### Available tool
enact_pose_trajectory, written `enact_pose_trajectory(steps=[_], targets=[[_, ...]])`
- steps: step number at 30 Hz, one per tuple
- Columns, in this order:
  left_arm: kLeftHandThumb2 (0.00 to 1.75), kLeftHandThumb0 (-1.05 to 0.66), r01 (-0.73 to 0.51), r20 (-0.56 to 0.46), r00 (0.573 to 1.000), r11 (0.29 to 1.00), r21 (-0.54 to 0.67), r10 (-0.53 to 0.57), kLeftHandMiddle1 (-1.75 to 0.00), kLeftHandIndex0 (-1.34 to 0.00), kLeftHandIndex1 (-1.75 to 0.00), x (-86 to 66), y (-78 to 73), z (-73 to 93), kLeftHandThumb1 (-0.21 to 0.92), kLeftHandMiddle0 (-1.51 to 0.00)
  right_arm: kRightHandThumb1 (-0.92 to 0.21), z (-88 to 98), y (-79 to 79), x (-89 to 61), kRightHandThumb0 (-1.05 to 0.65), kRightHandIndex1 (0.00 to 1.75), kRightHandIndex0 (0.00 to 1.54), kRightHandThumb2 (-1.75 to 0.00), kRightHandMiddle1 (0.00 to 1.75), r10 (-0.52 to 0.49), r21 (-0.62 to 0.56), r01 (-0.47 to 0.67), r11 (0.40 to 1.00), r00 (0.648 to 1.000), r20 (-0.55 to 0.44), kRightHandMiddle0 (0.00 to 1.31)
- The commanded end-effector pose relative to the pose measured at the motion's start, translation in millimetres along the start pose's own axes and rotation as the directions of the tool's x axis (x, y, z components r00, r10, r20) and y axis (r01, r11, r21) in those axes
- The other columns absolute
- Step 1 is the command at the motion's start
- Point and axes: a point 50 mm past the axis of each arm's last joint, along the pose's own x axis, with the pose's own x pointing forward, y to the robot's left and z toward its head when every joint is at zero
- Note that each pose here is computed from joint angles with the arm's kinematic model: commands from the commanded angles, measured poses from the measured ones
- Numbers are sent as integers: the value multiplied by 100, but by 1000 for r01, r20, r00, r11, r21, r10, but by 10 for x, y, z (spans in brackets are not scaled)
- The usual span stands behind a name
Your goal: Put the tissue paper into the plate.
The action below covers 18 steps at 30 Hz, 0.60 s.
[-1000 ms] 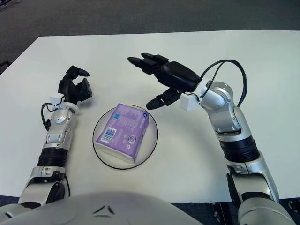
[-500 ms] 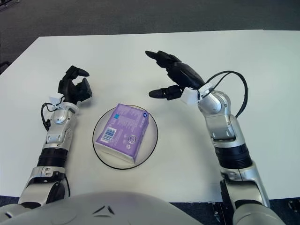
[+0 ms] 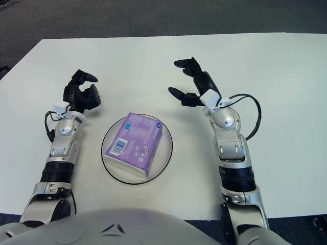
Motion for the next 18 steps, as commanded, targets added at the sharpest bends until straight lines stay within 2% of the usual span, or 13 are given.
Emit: enact_pose_trajectory(steps=[1, 6, 8, 10, 18], targets=[[113, -43, -59, -273, 960, 998, 17, 61, -175, -50, -175, -602, 94, -628, 47, -123, -58, -174, 44, -43, -52, 102, 22, -95, 127, -93, 188, 110, 976, 991, -96, 0], [115, -44, -61, -271, 960, 998, 18, 63, -175, -50, -175, -607, 94, -612, 46, -123, -57, -240, 85, -94, -46, 112, 22, -102, 152, -148, 273, 186, 944, 977, -154, 0], [115, -44, -61, -271, 960, 998, 17, 63, -175, -51, -175, -608, 91, -608, 45, -123, -77, -264, 99, -115, -39, 115, 21, -73, 165, -158, 288, 203, 936, 972, -171, 12], [115, -44, -61, -271, 961, 998, 16, 63, -175, -51, -175, -609, 87, -603, 45, -122, -84, -302, 113, -134, -37, 117, 21, -62, 170, -168, 306, 222, 926, 967, -193, 16], [116, -44, -56, -265, 962, 998, 13, 57, -175, -51, -175, -613, 69, -578, 45, -124, -78, -644, 200, -206, -37, 126, 26, -71, 174, -155, 389, 262, 883, 946, -284, 27]])
